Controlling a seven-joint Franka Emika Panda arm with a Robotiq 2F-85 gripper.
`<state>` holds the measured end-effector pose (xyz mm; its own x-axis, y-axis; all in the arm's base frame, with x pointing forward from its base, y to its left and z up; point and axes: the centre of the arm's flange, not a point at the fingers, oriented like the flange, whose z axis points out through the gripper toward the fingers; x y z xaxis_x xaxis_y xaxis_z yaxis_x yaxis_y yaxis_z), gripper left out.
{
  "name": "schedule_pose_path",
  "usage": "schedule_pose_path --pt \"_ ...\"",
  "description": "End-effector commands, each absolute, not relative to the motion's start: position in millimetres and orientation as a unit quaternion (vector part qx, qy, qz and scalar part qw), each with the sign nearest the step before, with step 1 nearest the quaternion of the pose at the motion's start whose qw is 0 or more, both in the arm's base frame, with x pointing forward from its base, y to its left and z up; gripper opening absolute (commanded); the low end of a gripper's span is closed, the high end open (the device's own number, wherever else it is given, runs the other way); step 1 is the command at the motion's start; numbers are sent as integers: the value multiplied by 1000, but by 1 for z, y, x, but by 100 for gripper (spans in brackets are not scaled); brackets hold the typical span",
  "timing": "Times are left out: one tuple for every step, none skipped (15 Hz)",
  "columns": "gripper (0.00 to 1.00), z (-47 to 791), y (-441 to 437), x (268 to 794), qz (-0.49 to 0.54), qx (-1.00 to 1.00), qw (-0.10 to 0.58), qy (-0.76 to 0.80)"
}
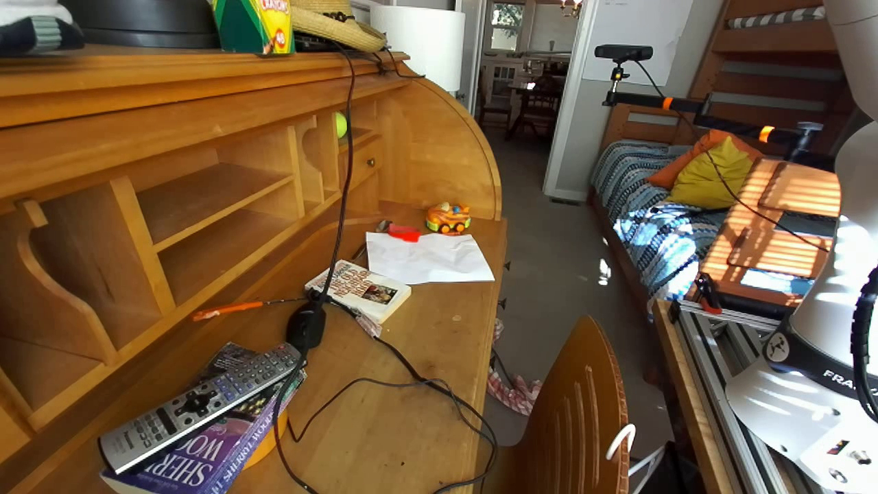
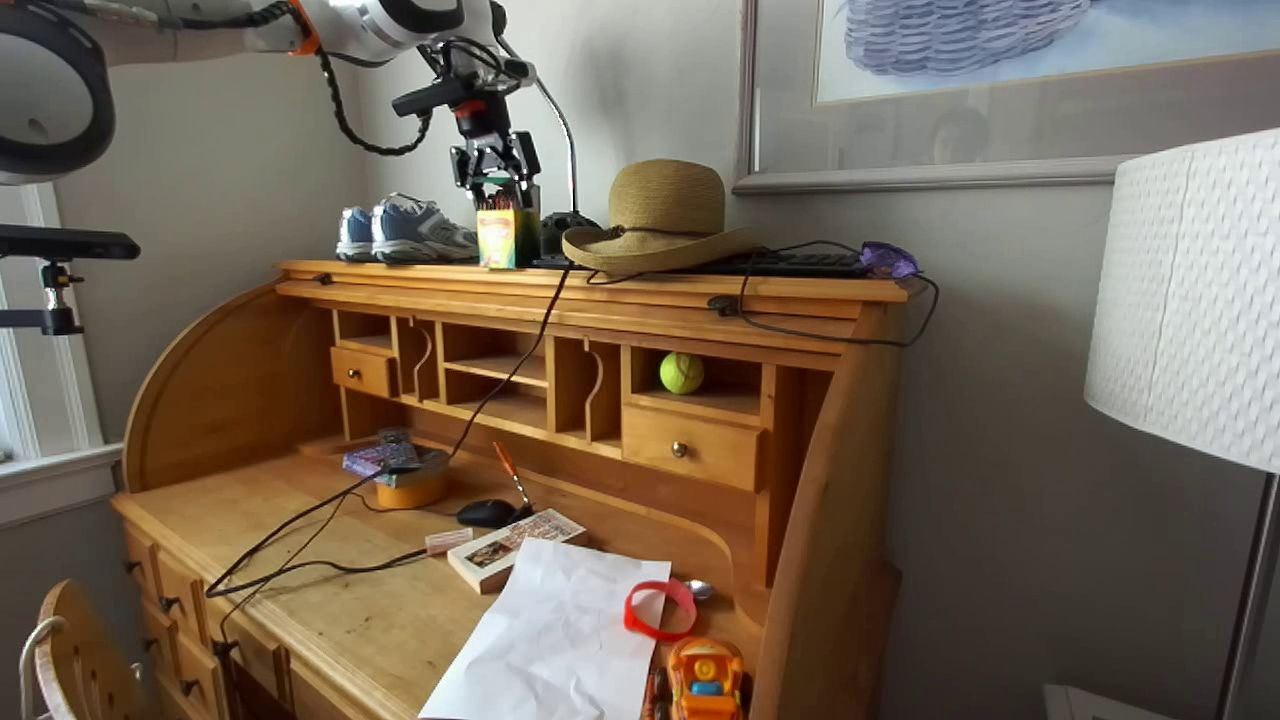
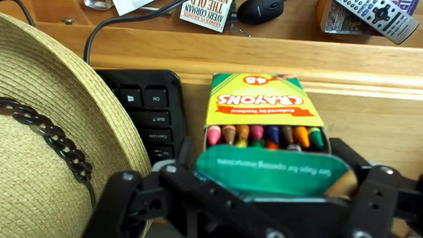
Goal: Put the box of crayons on top of the dresser
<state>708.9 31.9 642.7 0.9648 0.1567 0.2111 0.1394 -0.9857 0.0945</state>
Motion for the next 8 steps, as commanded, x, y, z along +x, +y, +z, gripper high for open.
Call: schedule_pose_path --pt "75 651 33 720 117 989 52 79" --pt "70 651 33 720 117 989 52 77" --pt "60 652 33 719 116 989 53 77" --pt "53 653 33 719 117 989 53 77" --pt "52 653 33 719 118 989 55 77" --pt "50 653 33 719 119 988 57 77" --pt "50 653 33 719 122 988 58 77" --pt "50 654 33 719 127 987 61 76"
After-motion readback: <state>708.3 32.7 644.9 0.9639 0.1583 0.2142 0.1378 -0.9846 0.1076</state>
